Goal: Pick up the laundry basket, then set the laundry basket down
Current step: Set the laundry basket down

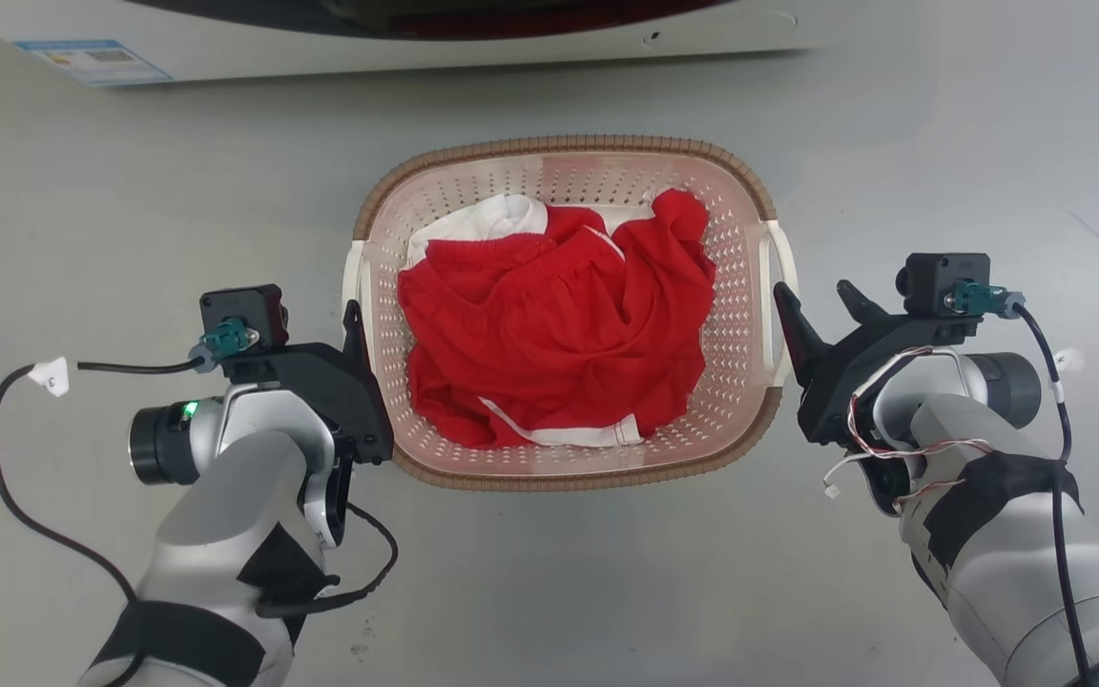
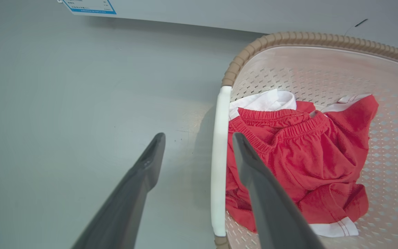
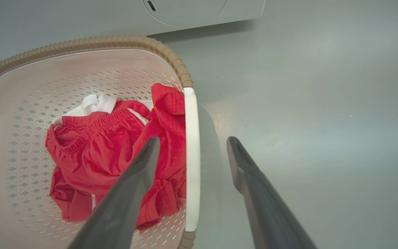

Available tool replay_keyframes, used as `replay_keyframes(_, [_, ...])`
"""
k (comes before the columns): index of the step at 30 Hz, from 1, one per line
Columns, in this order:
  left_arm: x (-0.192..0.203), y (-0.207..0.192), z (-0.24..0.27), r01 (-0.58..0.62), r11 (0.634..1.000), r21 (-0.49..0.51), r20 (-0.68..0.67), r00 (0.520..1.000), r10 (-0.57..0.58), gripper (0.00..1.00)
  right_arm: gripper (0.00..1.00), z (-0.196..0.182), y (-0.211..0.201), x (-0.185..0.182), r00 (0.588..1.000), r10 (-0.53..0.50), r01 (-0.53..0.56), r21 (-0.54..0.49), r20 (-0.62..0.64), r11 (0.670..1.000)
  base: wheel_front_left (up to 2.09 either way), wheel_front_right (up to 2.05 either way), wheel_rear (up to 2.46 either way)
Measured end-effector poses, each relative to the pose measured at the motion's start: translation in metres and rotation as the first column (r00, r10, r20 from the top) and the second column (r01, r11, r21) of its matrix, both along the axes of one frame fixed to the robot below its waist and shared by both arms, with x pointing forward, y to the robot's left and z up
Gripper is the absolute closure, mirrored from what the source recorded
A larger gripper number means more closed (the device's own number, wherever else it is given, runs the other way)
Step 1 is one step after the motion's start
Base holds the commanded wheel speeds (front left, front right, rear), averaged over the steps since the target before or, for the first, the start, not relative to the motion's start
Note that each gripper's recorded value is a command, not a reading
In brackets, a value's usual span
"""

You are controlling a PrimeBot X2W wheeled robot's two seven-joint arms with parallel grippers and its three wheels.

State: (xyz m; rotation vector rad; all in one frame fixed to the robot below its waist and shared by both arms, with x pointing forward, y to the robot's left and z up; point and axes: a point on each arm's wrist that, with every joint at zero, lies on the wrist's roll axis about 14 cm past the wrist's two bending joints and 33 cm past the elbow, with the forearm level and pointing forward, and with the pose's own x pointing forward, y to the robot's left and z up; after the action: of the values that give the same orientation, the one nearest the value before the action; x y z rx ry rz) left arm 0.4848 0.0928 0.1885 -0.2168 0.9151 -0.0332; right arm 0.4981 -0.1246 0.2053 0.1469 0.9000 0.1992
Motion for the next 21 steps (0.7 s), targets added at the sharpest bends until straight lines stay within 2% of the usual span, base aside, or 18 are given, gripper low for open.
replay_keyframes(13, [0.002,0.003,0.061,0.003,1.000,0.005,0.124,0.992,-0.003,0.00,0.00,0.061,-0.007,-0.002,0.990,-0.035,0.034,0.012,0.138,0.999,0.00,0.00,0.00])
replay_keyframes(21, [-0.010,0.005,0.090,0.005,1.000,0.001,0.175,0.985,-0.005,0.00,0.00,0.093,-0.011,-0.011,0.975,-0.065,0.061,0.025,0.211,0.998,0.00,0.00,0.00])
